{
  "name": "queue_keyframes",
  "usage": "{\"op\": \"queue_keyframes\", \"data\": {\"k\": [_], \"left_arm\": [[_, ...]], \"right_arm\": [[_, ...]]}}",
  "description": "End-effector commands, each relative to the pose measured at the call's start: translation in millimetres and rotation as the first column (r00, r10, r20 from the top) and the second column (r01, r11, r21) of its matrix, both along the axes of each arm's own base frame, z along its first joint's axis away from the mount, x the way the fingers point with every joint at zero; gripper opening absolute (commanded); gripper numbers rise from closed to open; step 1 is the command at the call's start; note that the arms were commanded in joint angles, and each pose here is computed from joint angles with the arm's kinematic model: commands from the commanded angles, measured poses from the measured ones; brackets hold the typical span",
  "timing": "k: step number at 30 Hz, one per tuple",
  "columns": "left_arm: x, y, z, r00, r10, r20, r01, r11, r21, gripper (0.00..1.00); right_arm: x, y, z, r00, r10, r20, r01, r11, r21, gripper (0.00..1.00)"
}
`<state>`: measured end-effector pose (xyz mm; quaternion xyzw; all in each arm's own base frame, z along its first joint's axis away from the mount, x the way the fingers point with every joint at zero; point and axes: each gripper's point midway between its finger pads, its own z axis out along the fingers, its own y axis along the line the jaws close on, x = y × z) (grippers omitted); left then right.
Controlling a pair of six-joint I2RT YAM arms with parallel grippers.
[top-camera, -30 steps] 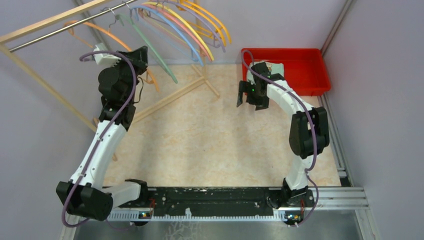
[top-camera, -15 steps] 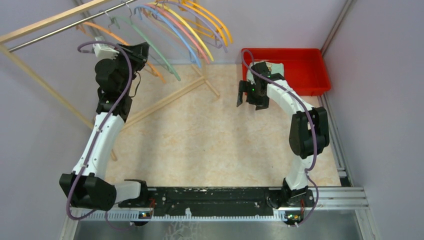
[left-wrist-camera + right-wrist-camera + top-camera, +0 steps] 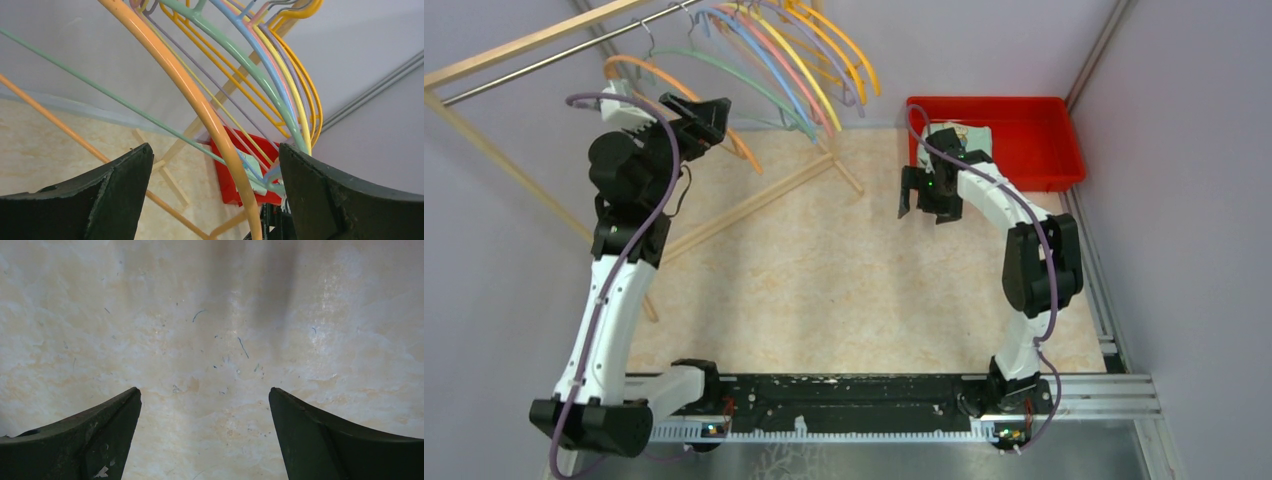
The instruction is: Organize the hangers
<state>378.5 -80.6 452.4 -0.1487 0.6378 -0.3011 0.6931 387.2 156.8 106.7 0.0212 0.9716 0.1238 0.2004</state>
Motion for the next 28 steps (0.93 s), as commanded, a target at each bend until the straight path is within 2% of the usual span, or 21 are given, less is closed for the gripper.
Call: {"op": "queue_keyframes", "data": {"k": [1,6,11,19,28], "left_arm": [[-27.2,12.4,-7.0,0.999,0.041,0.0,-0.04,0.994,0.102,1.0],[-44.8,17.5,-48.1,0.997,0.052,-0.062,-0.041,0.983,0.177,1.0],[-58.8,23.5,-106.7,0.981,0.073,-0.178,-0.024,0.965,0.259,1.0],[-70.5,26.6,-204.9,0.933,0.083,-0.351,0.047,0.937,0.347,1.0],[-63.7,22.6,-237.4,0.91,0.065,-0.41,0.107,0.917,0.384,1.0]], "right_arm": [[0.8,3.4,18.5,0.996,0.032,0.081,-0.034,0.999,0.016,0.99],[-5.8,4.4,15.5,0.992,0.061,0.111,-0.062,0.998,0.002,0.99],[-12.9,6.9,13.3,0.978,0.092,0.186,-0.085,0.995,-0.046,0.99],[-16.4,9.6,34.1,0.947,0.086,0.311,-0.088,0.996,-0.009,0.99],[-15.0,4.6,28.1,0.946,0.086,0.312,-0.072,0.996,-0.056,0.99]]}}
